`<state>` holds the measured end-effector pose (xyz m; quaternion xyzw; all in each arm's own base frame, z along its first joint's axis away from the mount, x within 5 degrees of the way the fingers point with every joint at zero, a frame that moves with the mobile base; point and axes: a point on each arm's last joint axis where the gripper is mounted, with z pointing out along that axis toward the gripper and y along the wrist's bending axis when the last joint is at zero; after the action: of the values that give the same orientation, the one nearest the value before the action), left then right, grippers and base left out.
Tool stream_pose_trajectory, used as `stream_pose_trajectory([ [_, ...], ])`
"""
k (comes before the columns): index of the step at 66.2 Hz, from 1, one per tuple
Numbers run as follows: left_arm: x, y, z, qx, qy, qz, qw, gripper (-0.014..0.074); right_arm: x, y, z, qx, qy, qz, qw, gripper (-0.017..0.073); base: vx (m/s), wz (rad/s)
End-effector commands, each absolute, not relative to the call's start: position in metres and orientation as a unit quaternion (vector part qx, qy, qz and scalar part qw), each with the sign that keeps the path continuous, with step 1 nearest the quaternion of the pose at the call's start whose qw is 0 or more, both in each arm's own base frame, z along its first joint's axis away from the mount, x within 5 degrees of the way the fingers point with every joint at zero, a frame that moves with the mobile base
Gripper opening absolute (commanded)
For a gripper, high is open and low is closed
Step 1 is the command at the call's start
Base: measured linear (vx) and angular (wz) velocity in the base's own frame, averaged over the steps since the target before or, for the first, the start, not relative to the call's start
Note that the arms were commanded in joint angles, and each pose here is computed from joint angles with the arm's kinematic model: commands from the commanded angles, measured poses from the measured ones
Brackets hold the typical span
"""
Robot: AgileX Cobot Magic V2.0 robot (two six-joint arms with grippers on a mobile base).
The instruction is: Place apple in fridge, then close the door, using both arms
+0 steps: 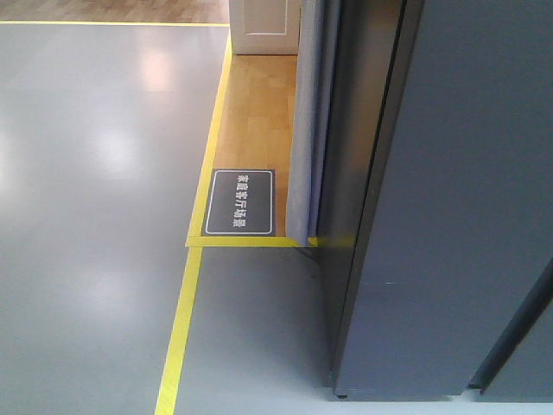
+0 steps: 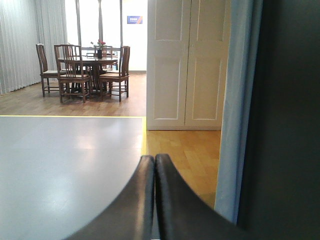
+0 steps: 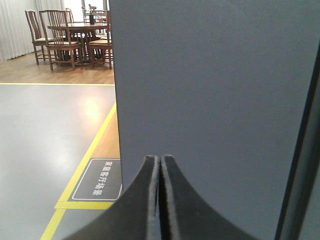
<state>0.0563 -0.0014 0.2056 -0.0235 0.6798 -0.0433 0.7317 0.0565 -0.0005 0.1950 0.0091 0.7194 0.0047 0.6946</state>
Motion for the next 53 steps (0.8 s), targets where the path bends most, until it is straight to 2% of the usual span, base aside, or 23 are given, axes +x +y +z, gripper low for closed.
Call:
stream_pose_trajectory([
  [1, 0.056, -0.001, 0.204, -0.023, 0.656, -0.048, 0.753, -0.0006, 0.056, -0.002, 0.203, 0.019, 0.686, -0.002, 0.727, -0.0002, 0.0, 0.0],
  [33, 0.056, -0.001, 0.204, -0.023, 0.656, -0.048, 0.753, -0.0006, 0.056, -0.002, 0.204, 0.02, 0.68, -0.006, 0.733, -0.0002, 0.0, 0.0],
  [53, 0.056, -0.001, 0.204, -0.023, 0.656, -0.048, 0.753, -0.0006, 0.054, -0.002, 0.214, 0.023, 0.639, 0.001, 0.769, -0.0002, 0.0, 0.0],
])
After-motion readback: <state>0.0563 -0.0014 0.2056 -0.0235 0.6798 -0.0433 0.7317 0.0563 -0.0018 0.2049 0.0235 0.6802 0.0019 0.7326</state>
